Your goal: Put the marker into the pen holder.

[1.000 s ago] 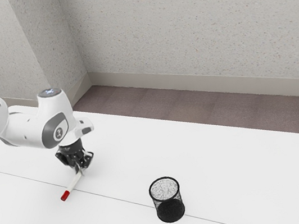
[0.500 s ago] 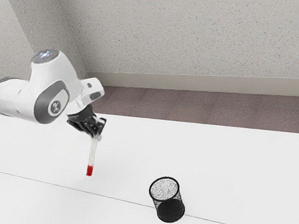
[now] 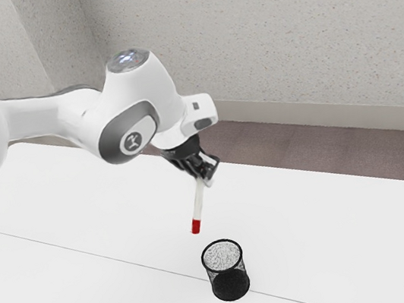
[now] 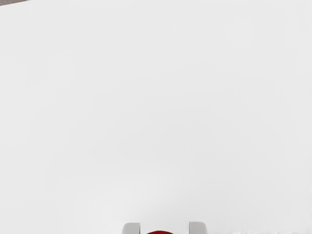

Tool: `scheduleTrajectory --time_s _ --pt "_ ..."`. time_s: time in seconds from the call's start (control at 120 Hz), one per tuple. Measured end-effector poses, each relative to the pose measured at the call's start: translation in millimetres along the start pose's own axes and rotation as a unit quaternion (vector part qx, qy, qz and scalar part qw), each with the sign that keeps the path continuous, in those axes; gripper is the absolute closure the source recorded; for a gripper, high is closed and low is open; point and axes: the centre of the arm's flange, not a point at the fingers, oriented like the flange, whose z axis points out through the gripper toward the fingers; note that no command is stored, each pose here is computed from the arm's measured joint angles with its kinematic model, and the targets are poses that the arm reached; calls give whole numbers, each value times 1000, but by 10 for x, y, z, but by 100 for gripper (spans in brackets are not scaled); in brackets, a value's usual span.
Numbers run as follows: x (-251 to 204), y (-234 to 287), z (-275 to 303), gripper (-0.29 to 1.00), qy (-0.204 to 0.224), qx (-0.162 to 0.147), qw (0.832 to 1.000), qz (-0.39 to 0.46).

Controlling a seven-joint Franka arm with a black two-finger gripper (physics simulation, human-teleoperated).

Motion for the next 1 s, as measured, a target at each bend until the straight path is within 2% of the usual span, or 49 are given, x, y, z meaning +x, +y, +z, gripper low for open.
scheduleTrajectory --time_s 0.217,0.442,0.708,0.908,1.0 --pt "120 -59 108 68 -4 -5 1000 -13" --pt "84 427 57 67 -2 -25 1000 18" --pt "-44 490 453 64 -41 -28 999 18" --pt "-71 492 456 28 -49 -29 998 16" --pt "2 360 32 18 -43 -25 999 9"
